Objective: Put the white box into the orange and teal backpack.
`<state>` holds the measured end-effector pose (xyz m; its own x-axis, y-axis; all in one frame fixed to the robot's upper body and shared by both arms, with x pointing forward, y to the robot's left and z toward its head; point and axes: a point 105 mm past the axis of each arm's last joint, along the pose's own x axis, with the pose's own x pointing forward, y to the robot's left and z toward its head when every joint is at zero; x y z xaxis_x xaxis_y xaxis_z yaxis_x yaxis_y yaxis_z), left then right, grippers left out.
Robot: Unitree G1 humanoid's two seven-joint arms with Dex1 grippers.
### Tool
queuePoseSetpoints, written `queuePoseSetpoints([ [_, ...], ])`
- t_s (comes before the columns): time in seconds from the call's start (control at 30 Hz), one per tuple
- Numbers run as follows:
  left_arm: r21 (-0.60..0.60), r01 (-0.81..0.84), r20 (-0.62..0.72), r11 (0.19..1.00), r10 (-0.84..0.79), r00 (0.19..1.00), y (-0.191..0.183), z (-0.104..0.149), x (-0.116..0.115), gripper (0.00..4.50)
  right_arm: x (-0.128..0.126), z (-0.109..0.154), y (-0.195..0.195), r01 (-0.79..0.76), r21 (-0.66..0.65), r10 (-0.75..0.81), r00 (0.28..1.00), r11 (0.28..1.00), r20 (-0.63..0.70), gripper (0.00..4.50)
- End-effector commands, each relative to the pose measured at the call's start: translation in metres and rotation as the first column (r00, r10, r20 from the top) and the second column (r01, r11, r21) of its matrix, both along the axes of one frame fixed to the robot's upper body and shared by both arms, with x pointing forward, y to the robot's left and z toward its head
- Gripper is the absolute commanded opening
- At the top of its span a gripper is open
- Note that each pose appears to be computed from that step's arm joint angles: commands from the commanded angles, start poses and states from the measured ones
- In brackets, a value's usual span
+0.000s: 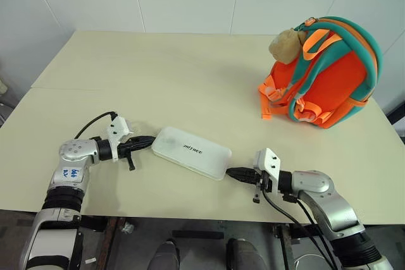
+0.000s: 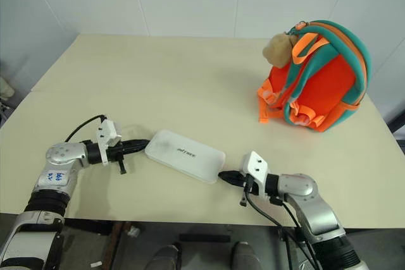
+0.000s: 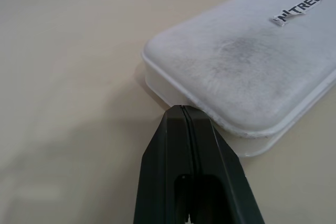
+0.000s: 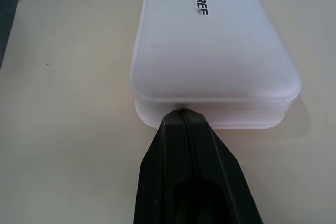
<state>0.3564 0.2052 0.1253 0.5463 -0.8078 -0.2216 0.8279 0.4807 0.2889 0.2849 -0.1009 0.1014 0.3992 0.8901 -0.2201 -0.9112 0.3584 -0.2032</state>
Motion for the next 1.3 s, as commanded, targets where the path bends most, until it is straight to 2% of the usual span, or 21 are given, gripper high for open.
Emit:
queuePoseSetpoints([
  [0.03,0.0,0.103,0.014,0.995,-0.103,0.995,-0.024,0.003,-0.004,0.02,0.006,0.014,0.003,-0.013,0.015,0.012,0.998,1.0,0.066,0.0],
  [0.47,-0.075,0.173,-0.035,0.982,-0.176,0.984,-0.053,-0.012,-0.022,0.02,0.034,0.027,-0.032,0.022,-0.075,-0.012,0.99,0.997,0.138,0.0],
  [0.53,-0.076,0.159,-0.008,0.984,-0.16,0.987,-0.052,-0.009,-0.021,0.02,0.035,0.027,-0.032,0.022,-0.075,-0.011,0.99,0.997,0.137,0.0],
  [0.8,-0.071,0.082,-0.036,0.994,-0.084,0.996,-0.035,-0.005,-0.017,0.02,0.035,0.026,-0.034,0.033,-0.052,-0.027,0.993,0.998,0.117,0.0],
  [1.0,-0.038,-0.019,-0.037,0.999,0.017,0.999,-0.005,0.003,-0.014,1.9,0.038,0.035,-0.055,0.085,-0.078,-0.075,0.99,0.993,0.122,1.96],
  [1.23,-0.088,-0.09,-0.167,0.992,0.074,0.983,0.02,0.011,-0.021,4.14,0.035,0.047,-0.07,0.084,-0.097,-0.075,0.992,0.992,0.097,4.4],
  [1.27,-0.133,-0.111,-0.209,0.985,0.082,0.974,0.021,0.016,-0.02,4.45,0.034,0.049,-0.071,0.075,-0.104,-0.067,0.994,0.992,0.085,4.5],
  [1.3,-0.166,-0.154,-0.287,0.974,0.102,0.953,0.024,0.018,-0.018,4.48,0.032,0.051,-0.07,0.052,-0.11,-0.046,0.997,0.993,0.057,4.5],
])
